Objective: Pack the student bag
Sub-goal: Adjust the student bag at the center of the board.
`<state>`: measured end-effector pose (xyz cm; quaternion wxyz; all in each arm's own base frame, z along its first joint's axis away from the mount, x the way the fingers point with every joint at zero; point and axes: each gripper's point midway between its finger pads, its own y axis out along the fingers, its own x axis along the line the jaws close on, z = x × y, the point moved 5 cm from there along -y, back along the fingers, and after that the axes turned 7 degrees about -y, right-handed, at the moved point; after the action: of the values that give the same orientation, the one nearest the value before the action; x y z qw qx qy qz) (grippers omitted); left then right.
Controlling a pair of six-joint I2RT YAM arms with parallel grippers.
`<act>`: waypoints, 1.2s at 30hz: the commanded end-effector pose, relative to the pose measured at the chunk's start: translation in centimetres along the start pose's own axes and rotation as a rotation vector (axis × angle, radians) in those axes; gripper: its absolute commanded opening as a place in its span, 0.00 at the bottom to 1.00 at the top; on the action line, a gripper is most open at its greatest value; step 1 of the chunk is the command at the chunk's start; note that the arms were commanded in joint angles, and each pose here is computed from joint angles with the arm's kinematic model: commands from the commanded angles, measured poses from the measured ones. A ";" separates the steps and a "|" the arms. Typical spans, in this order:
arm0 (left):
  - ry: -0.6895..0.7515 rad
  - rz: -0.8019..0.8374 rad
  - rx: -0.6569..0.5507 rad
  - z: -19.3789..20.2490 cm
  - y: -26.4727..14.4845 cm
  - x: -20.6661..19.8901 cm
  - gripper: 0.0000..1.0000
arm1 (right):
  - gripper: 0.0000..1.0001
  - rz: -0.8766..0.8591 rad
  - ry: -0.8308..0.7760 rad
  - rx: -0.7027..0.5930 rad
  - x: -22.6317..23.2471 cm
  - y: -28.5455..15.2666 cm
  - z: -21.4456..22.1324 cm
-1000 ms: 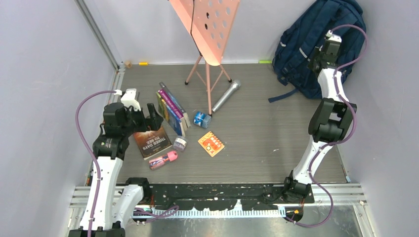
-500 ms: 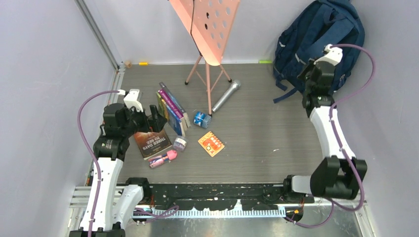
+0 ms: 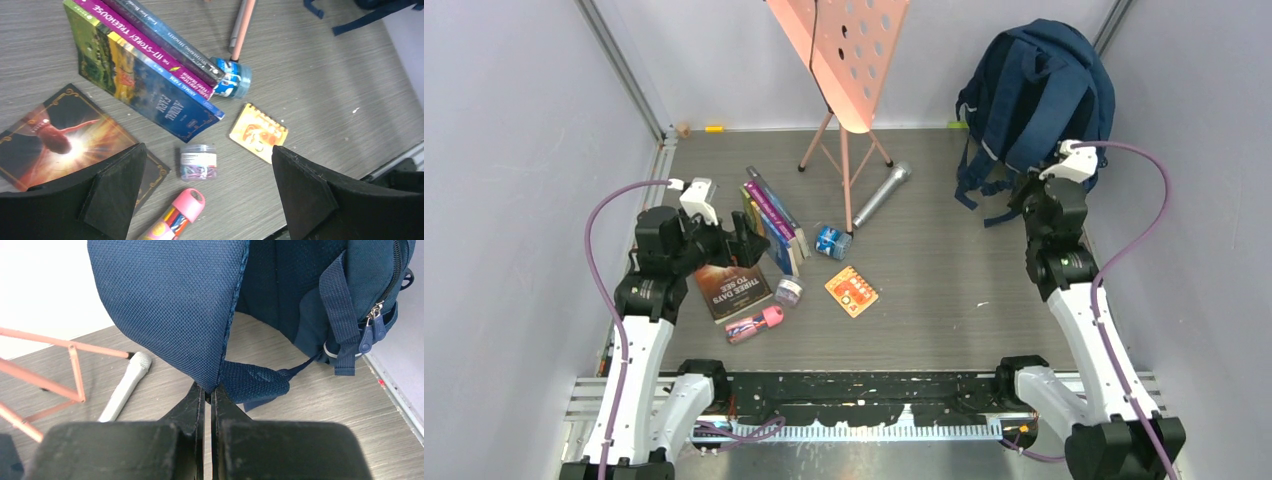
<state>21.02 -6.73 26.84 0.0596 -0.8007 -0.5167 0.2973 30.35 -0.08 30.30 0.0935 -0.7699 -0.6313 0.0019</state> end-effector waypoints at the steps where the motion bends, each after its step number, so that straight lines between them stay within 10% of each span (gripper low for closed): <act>1: -0.045 0.121 -0.050 -2.1 -1.7 -3.2 0.99 | 0.00 -0.095 0.066 -0.053 1.5 -2.8 -1.1; 23: -0.230 0.380 -0.093 -0.3 -3.4 -7.1 0.95 | 0.01 -0.439 0.073 0.279 7.5 -9.8 7.9; 36: -0.084 0.430 -0.051 0.7 -2.7 -6.7 1.00 | 0.01 -0.428 0.078 0.521 8.9 -12.1 14.9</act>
<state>16.31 -11.22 29.07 -0.0524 -0.8503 -0.3674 0.3732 18.60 12.46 17.53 0.2771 -0.5570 -0.7668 0.1581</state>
